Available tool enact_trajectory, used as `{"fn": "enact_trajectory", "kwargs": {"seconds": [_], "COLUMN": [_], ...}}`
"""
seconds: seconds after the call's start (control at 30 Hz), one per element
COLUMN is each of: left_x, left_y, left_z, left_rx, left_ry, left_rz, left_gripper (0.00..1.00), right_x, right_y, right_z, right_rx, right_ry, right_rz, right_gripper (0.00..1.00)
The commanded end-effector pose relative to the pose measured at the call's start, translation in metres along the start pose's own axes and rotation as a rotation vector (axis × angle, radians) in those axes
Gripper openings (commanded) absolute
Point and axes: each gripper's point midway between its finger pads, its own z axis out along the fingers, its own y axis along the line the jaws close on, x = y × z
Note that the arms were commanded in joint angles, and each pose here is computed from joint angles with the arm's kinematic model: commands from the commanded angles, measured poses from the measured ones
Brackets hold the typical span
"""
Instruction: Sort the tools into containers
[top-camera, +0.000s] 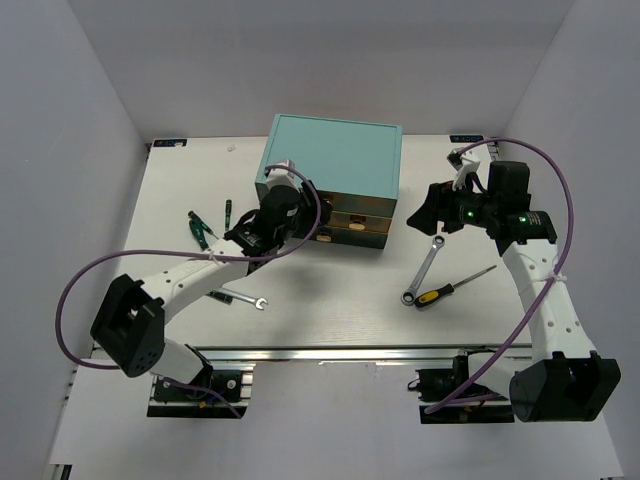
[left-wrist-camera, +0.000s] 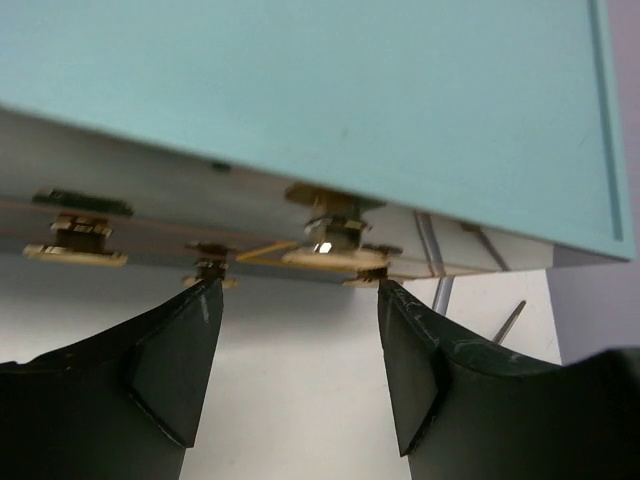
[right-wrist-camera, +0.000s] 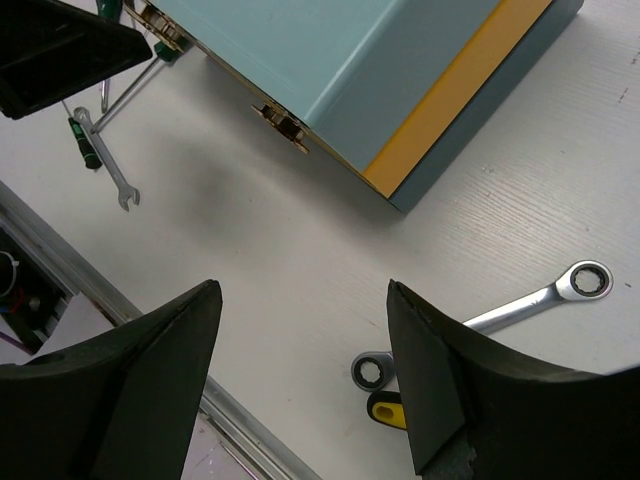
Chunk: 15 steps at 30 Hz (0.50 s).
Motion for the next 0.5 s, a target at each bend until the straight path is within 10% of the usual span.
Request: {"fn": "enact_trajectory", "kwargs": {"seconds": [0.0, 0.47], "left_x": [-0.035, -0.035], "left_y": [-0.034, -0.033], "left_z": [0.005, 0.035], "left_rx": [0.091, 0.019], "left_ry": [-0.100, -0.095], "left_rz": [-0.032, -0.030], "left_gripper": [0.73, 0.55], "right_x": [-0.004, -0.004], "right_y": [-0.003, -0.008], "right_z": [0.004, 0.006], "right_rx": [0.006, 0.024], "right_ry": [-0.020, -0.022], "right_rz": [-0.020, -0.030], "right_gripper": [0.73, 0.73]}}
